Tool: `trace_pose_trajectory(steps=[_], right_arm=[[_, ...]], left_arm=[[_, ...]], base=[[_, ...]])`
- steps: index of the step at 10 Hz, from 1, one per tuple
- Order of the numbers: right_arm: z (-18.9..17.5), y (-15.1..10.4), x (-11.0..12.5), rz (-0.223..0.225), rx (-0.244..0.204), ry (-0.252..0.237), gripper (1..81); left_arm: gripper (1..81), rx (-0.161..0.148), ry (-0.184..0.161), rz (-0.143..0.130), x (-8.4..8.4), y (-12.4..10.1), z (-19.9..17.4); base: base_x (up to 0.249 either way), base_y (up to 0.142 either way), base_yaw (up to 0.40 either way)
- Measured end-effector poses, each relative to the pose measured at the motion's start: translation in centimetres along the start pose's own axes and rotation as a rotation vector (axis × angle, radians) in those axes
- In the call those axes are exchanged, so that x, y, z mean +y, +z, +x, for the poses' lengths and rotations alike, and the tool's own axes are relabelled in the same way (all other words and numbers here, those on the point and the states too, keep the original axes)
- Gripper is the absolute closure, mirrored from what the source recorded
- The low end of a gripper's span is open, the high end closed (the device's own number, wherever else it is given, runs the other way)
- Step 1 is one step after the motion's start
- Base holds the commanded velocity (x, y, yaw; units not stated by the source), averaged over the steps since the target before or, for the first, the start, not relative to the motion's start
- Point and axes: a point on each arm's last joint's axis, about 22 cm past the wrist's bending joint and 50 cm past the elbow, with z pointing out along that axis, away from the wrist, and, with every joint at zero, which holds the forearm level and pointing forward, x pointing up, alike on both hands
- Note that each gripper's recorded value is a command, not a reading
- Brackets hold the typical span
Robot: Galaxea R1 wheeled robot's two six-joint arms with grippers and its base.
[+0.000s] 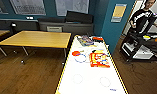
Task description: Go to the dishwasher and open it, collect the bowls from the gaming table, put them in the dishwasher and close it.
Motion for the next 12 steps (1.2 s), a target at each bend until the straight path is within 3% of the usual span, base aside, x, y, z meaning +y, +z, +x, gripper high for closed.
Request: trace_pose_trajectory(steps=[2,4,8,10,12], right_arm=[[-0.3,0.8,0.5,-0.011,-0.002,0.000,81.1],[-1.0,2.0,-0.3,-0.001,-0.011,0.003,81.1],[-2.3,2.8,1.2,-0.034,-0.043,-0.003,81.1],[-2.9,3.2,0.6,-0.025,-0.053,0.002,81.1],[-3.1,3.8,0.6,-0.027,-0.054,0.001,81.1]], left_arm=[[81.1,-0.044,-0.027,0.006,-3.5,2.2,-4.9],[81.1,-0.062,-0.036,0.042,-7.9,4.7,-8.2],[81.1,-0.092,-0.079,0.092,-14.5,9.5,-14.9],[81.1,-0.096,-0.089,0.109,-16.6,11.7,-17.5],[81.1,-0.098,-0.092,0.104,-16.6,15.0,-19.6]], base=[[0.000,0.000,0.000],[0.000,0.000,0.000],[0.000,0.000,0.000],[0.000,0.000,0.000],[0.000,0.000,0.000]])
